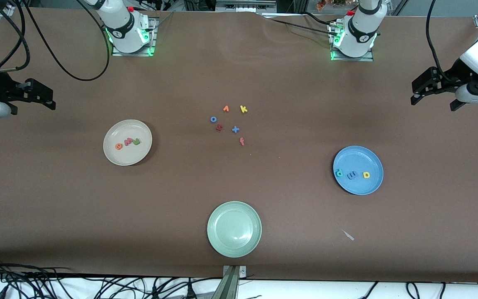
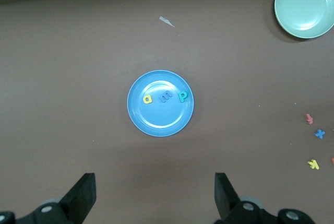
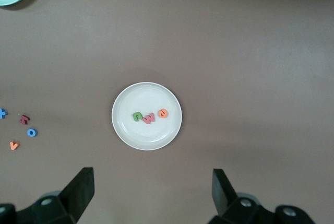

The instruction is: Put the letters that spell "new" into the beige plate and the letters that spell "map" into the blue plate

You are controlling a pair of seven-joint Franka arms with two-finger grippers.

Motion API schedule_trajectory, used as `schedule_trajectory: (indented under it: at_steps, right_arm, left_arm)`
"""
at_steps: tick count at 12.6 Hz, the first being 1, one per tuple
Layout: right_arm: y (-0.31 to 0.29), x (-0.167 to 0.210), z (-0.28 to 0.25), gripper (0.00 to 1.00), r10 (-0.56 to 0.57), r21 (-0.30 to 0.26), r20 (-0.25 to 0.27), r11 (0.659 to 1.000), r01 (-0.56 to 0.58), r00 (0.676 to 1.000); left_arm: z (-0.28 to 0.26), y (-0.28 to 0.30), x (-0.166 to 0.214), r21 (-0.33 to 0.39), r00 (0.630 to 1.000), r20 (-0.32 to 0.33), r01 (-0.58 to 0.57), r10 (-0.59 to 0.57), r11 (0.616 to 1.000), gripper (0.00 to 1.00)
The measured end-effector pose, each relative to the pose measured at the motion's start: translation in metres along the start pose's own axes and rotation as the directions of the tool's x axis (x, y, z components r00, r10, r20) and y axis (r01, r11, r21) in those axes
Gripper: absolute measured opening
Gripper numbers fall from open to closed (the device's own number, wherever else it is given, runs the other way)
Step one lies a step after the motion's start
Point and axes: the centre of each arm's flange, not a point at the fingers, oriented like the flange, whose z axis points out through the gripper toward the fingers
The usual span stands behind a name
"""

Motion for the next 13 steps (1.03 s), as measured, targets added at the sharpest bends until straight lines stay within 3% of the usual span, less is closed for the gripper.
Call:
schedule_trajectory:
  at_steps: [7,13]
  right_arm:
    - [-0.005,0.001,0.001,1.00,-0.008,0.000,0.000,1.000,0.008,1.000]
    - [-0.005,0.020,0.041,1.00,-0.010,0.006,0.066,1.000,0.010,0.998]
  left_arm:
    - [0.000,0.000,0.000,0.000,1.000,0.001,0.000,0.000,1.000,1.00]
    - [0.000,0.001,0.000,0.000,1.000,0.001,0.000,0.000,1.000,1.00]
